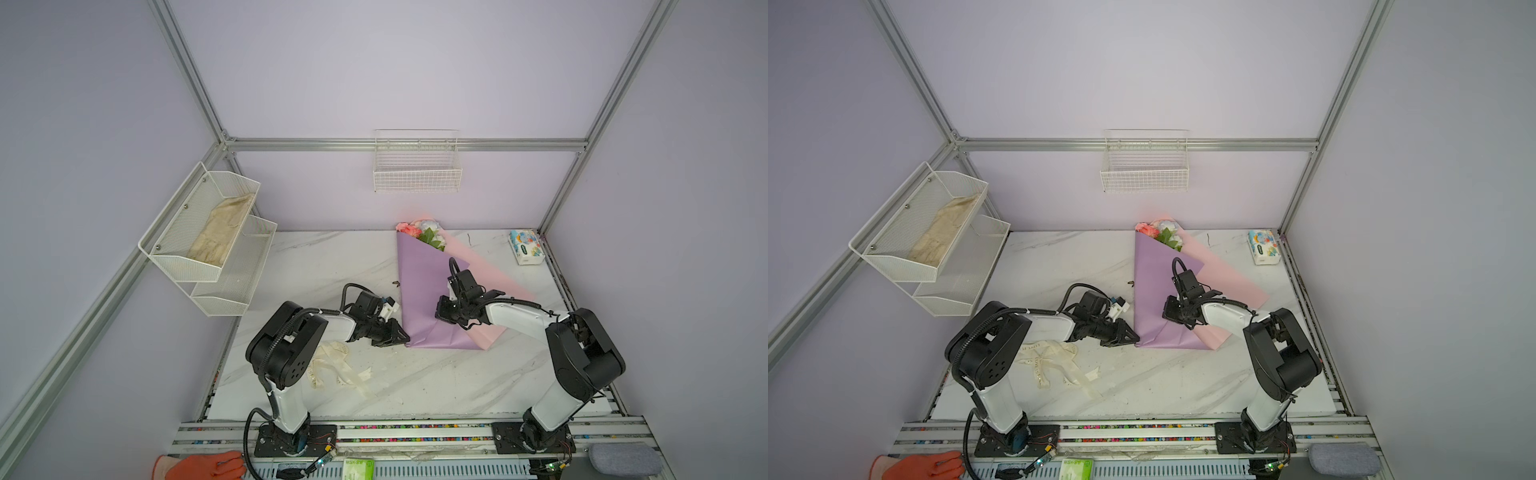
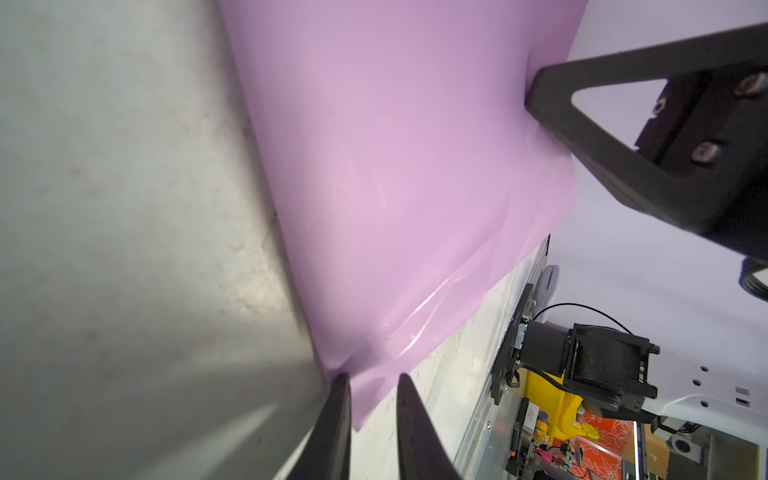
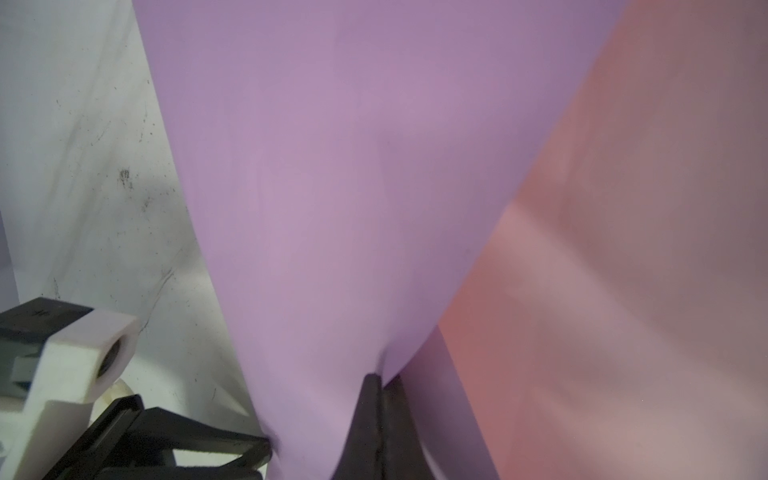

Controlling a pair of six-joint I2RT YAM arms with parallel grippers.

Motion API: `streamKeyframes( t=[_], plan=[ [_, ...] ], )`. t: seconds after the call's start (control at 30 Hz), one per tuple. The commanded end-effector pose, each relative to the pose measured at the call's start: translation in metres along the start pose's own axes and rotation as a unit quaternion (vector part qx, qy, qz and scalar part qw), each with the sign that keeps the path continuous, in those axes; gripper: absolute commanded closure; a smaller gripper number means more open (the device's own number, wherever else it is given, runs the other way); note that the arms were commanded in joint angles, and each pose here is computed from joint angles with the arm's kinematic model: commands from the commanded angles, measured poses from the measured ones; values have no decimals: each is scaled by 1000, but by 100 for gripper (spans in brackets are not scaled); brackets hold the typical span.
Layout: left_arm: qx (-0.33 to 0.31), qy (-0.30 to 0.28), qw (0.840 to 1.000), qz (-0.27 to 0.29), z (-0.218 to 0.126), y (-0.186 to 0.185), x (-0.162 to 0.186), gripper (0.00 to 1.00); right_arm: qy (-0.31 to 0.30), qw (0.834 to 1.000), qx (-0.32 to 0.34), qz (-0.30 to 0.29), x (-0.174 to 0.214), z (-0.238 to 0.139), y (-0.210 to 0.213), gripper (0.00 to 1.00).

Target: Tie the bouquet of fake flowers

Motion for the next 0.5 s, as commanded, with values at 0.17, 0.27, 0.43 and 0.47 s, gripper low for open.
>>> streamKeyframes(
  t=[0.17, 0.27, 0.43, 0.47],
  plan=[
    [42, -58, 994, 87, -26, -63, -45, 77, 2, 1000, 17, -10, 4, 1, -9, 100],
    [39, -57, 994, 85, -16, -64, -62, 77, 3, 1000, 16, -10, 3, 0, -8, 100],
    [63, -27, 995, 74, 8, -60, -74, 79, 2, 1000, 9, -9, 3, -1, -6, 99],
    [63, -21, 995, 73, 12, -59, -71, 80, 1, 1000, 9, -8, 3, -1, -6, 99]
  ],
)
Point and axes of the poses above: each gripper's point midway between its finger pads, its own z axis out along the fingers, its own y axis along the line the jaws close on, x = y × z, the point moved 6 cm from there along -z, back along the fingers, and after that the axes turned 1 degree about z, right-handed, at the moved point
